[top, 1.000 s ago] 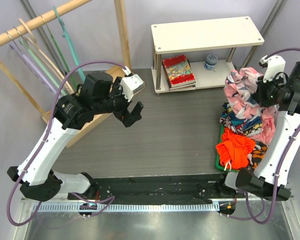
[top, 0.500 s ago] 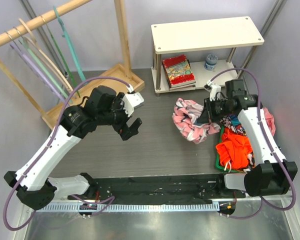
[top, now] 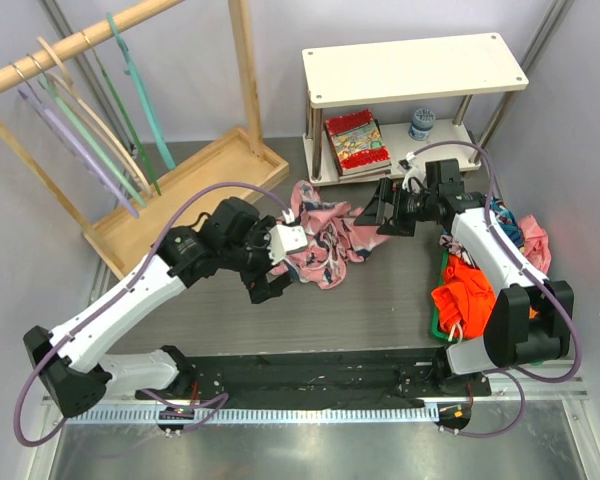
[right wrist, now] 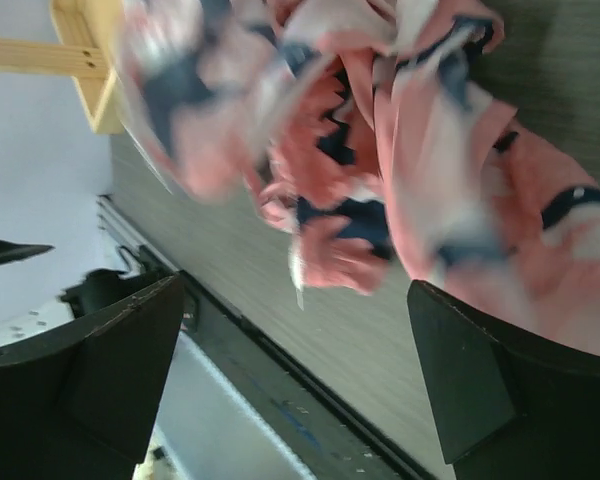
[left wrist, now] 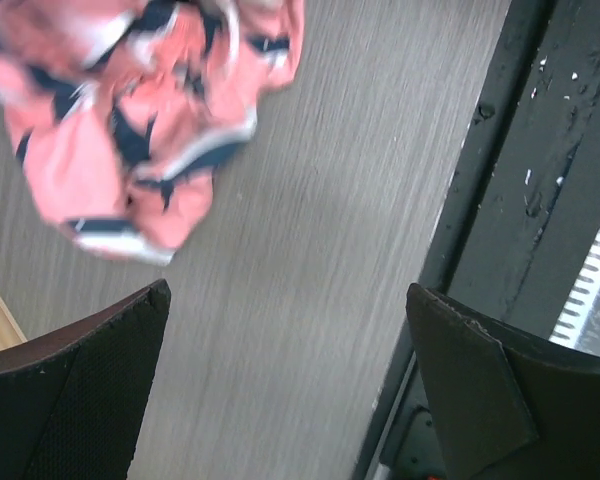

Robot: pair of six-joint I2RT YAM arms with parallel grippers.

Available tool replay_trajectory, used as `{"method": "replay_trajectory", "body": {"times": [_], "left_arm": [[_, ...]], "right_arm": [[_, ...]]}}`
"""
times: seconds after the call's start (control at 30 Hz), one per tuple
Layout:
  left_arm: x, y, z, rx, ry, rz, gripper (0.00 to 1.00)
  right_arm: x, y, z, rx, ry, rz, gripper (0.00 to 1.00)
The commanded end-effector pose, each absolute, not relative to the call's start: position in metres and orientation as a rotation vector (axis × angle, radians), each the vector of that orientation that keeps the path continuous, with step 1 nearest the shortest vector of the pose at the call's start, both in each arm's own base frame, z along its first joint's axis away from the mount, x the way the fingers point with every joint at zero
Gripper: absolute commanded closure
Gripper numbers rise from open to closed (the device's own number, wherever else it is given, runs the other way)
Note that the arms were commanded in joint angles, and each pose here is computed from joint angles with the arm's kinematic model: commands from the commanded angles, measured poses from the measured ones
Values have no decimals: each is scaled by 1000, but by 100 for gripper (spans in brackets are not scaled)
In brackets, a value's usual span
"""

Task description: Place the shorts on the hanger

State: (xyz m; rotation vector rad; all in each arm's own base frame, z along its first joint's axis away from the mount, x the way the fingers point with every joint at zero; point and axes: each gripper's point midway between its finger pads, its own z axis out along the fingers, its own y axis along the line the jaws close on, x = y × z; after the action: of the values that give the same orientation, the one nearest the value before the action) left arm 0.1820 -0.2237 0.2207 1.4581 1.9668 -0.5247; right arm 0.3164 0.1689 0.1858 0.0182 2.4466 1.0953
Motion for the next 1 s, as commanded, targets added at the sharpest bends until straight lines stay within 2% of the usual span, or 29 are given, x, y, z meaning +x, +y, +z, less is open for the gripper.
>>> {"method": "replay_trajectory", "body": {"times": [0.0, 0.07, 0.13, 0.3, 0.53, 0.63, 0.73, 0.77, 0.83, 0.87, 0.93, 0.97], "left_arm": [[203, -268, 228, 1508, 1760, -523, 0], [212, -279, 219, 1522, 1736, -514, 1], [224, -291, 215, 1498, 1696, -506, 3], [247, -301, 169, 1545, 1719, -432, 7], [286, -299, 131, 1424, 1846, -414, 10], [307, -288, 118, 1345, 1938, -428, 15], [313, -280, 100, 1371, 1970, -380, 24], [314, -278, 95, 1381, 1978, -367, 31], [312, -271, 86, 1388, 2019, -346, 40], [311, -270, 83, 1392, 2038, -349, 51], [303, -261, 78, 1408, 2089, -345, 63], [301, -259, 82, 1410, 2099, -344, 80]], "right_arm": [[319, 157, 189, -202, 2356, 953, 4], [314, 155, 174, -224, 2388, 936, 7], [311, 155, 164, -246, 2404, 946, 16], [326, 154, 158, -262, 2410, 910, 30], [315, 189, 164, -333, 2352, 1090, 27], [305, 208, 153, -360, 2363, 1131, 25], [299, 226, 145, -401, 2375, 1146, 23], [300, 229, 137, -404, 2399, 1135, 22], [298, 237, 130, -439, 2417, 1114, 23], [301, 235, 117, -420, 2454, 1074, 26], [304, 232, 107, -420, 2482, 1037, 38], [304, 230, 103, -427, 2497, 1020, 59]]}}
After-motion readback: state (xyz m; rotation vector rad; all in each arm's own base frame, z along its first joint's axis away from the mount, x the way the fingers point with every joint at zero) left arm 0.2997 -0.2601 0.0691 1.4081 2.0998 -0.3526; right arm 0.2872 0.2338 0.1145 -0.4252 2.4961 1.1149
